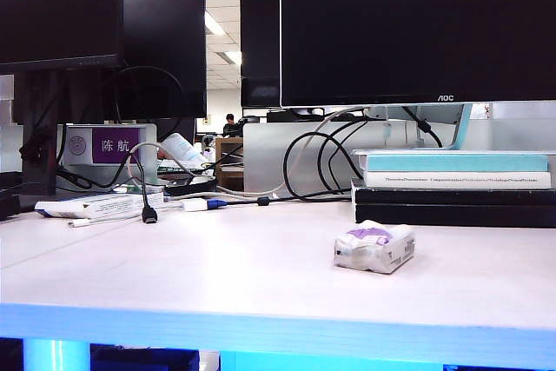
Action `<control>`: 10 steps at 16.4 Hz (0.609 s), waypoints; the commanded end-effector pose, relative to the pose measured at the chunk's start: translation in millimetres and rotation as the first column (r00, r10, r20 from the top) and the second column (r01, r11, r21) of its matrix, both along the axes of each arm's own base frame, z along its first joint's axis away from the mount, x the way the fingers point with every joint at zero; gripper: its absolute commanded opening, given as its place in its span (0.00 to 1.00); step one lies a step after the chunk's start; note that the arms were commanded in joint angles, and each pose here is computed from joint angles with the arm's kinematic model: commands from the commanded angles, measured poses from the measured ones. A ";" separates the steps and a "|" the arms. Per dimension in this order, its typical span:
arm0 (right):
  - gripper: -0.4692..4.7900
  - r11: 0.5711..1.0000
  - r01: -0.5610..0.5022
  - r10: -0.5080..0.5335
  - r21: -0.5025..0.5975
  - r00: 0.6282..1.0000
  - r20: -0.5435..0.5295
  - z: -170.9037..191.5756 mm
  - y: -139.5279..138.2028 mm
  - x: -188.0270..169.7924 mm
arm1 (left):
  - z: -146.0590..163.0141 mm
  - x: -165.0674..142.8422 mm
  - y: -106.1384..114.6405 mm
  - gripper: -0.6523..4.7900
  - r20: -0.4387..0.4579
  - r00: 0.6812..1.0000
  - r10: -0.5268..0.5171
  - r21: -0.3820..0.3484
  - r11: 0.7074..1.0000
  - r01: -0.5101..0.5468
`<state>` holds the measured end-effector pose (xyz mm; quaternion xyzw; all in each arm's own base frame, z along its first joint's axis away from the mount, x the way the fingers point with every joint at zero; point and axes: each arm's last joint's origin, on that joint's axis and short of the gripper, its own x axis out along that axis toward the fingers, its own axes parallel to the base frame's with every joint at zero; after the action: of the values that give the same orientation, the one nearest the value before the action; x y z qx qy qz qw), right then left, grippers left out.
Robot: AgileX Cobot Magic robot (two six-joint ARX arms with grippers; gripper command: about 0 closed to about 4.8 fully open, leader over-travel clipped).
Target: Pick up a packet of tissues from the table with the left hand, then take a tissue from it with the right hand.
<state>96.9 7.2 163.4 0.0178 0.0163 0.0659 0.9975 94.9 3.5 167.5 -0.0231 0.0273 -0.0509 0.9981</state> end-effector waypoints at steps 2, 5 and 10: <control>0.09 1.000 0.002 -0.003 -0.004 0.999 -0.041 -5.6 -0.1 0.2 | 4.1 -0.3 0.0 0.11 0.034 0.999 0.002 0.000 1.000 -0.002; 0.09 1.000 0.002 -0.002 -0.001 0.999 -0.048 -6.2 -0.1 0.2 | 4.6 -0.3 -0.2 0.11 0.032 0.999 -0.004 -0.060 0.998 0.006; 0.09 0.975 0.177 -0.169 0.136 0.983 -0.067 -6.0 -4.8 0.4 | 9.6 -0.8 -1.3 0.11 0.066 0.997 -0.039 -0.091 0.995 0.045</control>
<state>96.9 4.3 158.3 0.0726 0.0424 0.0110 0.9964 94.9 2.3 172.6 -0.0662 0.0055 -0.0722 0.9952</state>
